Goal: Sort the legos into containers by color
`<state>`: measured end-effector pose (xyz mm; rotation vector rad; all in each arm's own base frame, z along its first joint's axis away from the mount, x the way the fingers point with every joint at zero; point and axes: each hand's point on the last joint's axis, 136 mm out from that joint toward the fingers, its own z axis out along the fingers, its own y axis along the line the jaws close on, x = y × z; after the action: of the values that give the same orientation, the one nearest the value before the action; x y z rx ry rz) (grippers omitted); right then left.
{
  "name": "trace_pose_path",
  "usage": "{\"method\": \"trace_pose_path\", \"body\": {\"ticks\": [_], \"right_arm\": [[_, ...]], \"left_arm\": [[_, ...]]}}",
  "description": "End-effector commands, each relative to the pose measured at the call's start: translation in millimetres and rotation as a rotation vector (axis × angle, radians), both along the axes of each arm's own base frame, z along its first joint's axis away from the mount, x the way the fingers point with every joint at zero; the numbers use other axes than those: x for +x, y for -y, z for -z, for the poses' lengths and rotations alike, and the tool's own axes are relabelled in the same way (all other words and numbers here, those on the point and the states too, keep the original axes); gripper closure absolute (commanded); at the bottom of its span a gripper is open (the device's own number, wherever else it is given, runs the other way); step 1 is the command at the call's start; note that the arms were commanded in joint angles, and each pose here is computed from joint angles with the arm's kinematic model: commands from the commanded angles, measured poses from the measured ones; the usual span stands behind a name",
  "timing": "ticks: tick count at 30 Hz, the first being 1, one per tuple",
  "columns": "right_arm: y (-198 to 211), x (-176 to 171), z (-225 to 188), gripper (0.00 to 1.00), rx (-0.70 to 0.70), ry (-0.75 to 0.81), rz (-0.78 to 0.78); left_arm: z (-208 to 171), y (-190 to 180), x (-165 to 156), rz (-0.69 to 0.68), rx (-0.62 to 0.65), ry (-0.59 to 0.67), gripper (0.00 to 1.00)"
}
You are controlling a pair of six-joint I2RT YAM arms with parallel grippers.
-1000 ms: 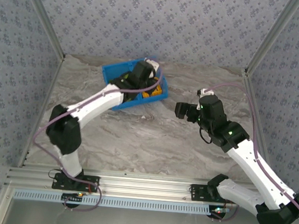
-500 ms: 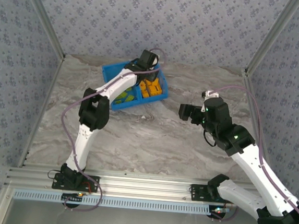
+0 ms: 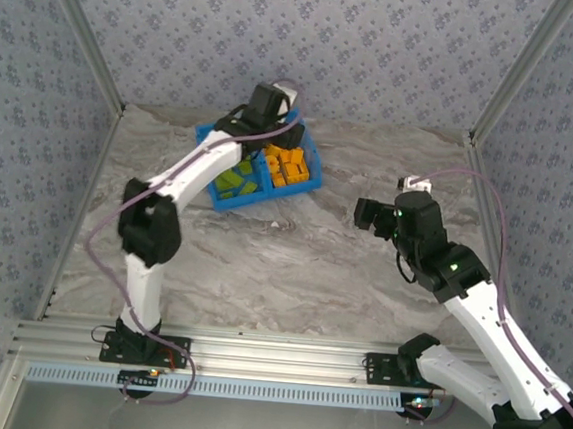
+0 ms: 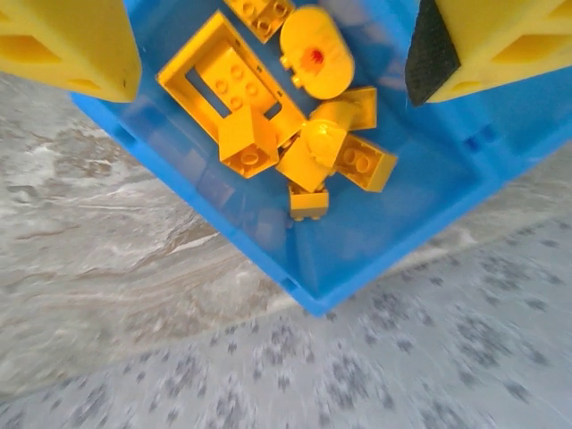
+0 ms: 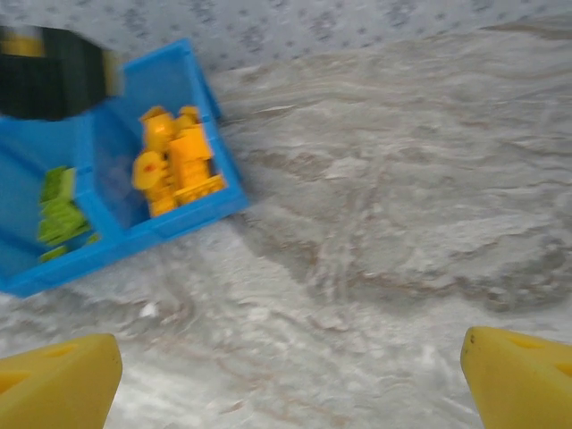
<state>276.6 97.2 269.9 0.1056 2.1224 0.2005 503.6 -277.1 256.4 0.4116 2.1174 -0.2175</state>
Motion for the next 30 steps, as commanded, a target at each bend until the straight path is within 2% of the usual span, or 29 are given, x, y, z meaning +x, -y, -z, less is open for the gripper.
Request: {"method": "trace_pose_path", "body": {"ticks": [1, 4, 7, 12, 16, 17, 19, 20, 24, 26, 28, 30], "right_arm": [[38, 11, 14, 0.0, -0.121, 0.05, 0.174], [61, 22, 32, 0.0, -0.165, 0.07, 0.273], [87, 33, 55, 0.0, -0.217, 0.081, 0.383], [116, 62, 104, 0.0, -0.295, 0.058, 0.445], [127, 87, 128, 0.0, -0.353, -0.02, 0.446], [128, 96, 126, 0.0, -0.362, 0.018, 0.45], [127, 114, 124, 0.0, -0.402, 0.068, 0.399], [131, 115, 130, 0.0, -0.397, 0.015, 0.417], [126, 133, 114, 0.0, -0.387, 0.226, 0.342], [123, 138, 119, 0.0, -0.369, 0.164, 0.285], [125, 122, 137, 0.0, -0.427, 0.027, 0.287], [129, 93, 150, 0.0, -0.424, 0.081, 0.317]], "left_arm": [[-110, -22, -43, 0.008, -0.158, 0.239, 0.14], [-121, -56, -85, -0.031, -0.176, 0.301, 0.1], [-116, -93, -124, -0.089, -0.167, 0.346, 0.07], [-82, -149, -169, -0.214, -0.051, 0.329, 0.02], [-51, -204, -192, -0.442, -0.001, 0.32, 0.01], [-41, -213, -198, -0.47, 0.01, 0.321, 0.01], [-23, -225, -207, -0.503, 0.024, 0.325, 0.01], [-16, -229, -211, -0.505, 0.031, 0.332, 0.01], [12, -245, -217, -0.542, 0.085, 0.373, 0.01], [22, -249, -218, -0.543, 0.12, 0.373, 0.01], [32, -255, -219, -0.547, 0.188, 0.357, 0.01], [47, -268, -222, -0.594, 0.262, 0.333, 0.01]]}}
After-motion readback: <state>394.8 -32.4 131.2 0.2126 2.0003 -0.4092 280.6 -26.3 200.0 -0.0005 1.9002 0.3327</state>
